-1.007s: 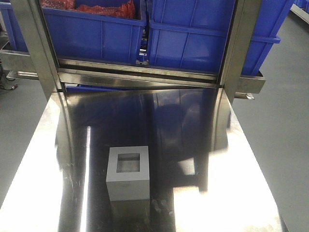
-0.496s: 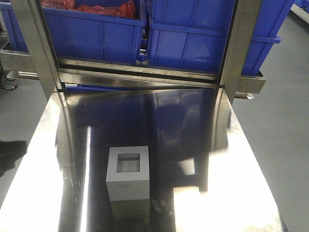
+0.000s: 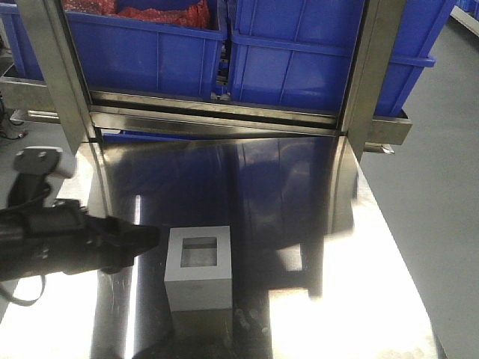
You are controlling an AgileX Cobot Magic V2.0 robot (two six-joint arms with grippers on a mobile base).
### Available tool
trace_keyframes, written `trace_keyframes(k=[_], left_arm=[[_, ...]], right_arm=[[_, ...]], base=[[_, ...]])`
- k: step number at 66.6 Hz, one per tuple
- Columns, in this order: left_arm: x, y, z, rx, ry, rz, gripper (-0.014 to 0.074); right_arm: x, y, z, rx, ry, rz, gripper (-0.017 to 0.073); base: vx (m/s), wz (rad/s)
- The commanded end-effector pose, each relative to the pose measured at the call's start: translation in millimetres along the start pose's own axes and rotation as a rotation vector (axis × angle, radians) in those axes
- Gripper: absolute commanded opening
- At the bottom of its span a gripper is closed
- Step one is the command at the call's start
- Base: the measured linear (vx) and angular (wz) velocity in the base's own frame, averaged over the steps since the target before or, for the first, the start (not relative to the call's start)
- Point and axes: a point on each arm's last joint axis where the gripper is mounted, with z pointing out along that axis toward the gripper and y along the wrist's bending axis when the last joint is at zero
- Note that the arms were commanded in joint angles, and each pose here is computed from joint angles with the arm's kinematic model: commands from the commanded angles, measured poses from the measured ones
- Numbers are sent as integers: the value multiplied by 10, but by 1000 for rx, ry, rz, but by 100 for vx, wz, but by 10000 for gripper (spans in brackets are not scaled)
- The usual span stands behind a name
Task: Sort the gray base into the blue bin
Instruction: 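Reach the left gripper down to the gray square block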
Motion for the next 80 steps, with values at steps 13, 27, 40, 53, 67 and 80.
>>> trace_keyframes(k=[13, 27, 40, 53, 67, 80], left_arm=[[-387, -306, 214, -28, -4, 40, 418], [-444, -351, 387, -193, 137, 76, 418], [-389, -306, 550, -307, 193, 53, 418], [-360, -279, 695, -301, 189, 0, 418], [-311, -231, 838, -307, 205, -24, 418], [-244, -189, 973, -311, 234, -49, 418]], right_arm=[[-59, -4, -5, 9, -82, -15, -5], [-59, -4, -5, 9, -82, -15, -5], [-58, -4, -5, 9, -82, -15, -5], [-58, -4, -5, 9, -82, -15, -5], [-58, -4, -5, 9, -82, -15, -5], [-58, -4, -5, 9, -82, -15, -5]], base=[[0, 0], [0, 0], [0, 0], [0, 0], [0, 0], [0, 0]])
